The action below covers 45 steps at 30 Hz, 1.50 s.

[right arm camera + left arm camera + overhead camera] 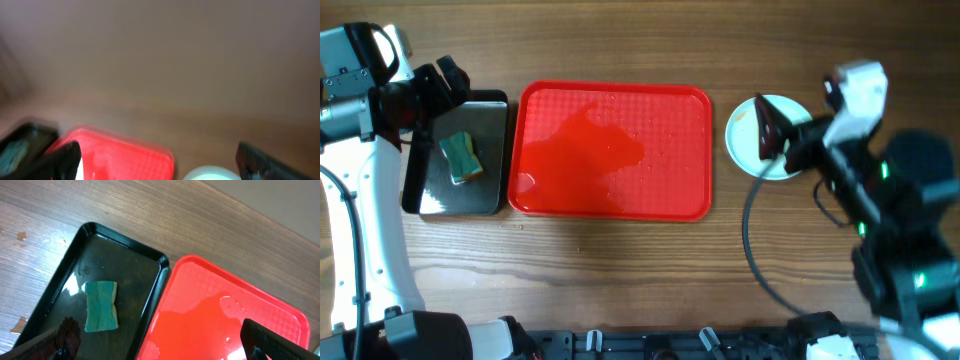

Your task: Clean dirty plates on tray and stack at the side

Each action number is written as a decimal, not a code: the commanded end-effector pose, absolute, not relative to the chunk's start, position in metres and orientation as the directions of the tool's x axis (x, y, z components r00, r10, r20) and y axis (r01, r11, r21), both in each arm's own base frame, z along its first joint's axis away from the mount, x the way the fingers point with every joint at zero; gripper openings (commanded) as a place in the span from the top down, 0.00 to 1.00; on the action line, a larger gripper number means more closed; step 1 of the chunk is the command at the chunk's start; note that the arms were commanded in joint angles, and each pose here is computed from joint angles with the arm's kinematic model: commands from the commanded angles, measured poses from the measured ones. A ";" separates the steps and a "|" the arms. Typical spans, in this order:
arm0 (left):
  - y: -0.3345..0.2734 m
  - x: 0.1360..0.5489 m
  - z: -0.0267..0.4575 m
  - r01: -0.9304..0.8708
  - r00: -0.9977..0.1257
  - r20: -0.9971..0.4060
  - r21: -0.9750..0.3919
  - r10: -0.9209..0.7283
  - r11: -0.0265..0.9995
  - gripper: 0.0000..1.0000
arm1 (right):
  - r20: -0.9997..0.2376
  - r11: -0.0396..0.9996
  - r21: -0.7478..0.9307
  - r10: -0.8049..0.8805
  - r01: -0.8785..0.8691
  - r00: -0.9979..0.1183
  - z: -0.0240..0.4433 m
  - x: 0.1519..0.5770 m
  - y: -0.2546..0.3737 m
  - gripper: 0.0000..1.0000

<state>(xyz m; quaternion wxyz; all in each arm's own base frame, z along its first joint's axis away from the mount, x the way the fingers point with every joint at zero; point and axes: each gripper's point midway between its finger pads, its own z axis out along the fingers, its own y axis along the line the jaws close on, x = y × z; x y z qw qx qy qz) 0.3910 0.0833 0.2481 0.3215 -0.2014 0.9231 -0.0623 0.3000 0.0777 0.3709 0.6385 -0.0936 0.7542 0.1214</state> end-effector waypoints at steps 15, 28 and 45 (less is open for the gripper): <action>0.082 0.392 0.247 -0.332 -0.712 -0.562 -0.258 -0.421 0.907 0.00 | -0.980 0.972 0.018 0.063 -0.234 0.187 0.231 0.235 0.042 0.00; 0.082 0.392 0.247 -0.332 -0.712 -0.562 -0.258 -0.421 0.907 0.00 | -0.998 0.975 0.055 0.051 -0.216 -0.022 0.173 0.244 0.040 0.00; 0.062 0.362 0.310 -0.289 -0.621 -0.713 -0.176 -0.325 0.941 0.00 | -0.998 0.975 0.054 0.051 -0.216 -0.022 0.173 0.244 0.040 0.01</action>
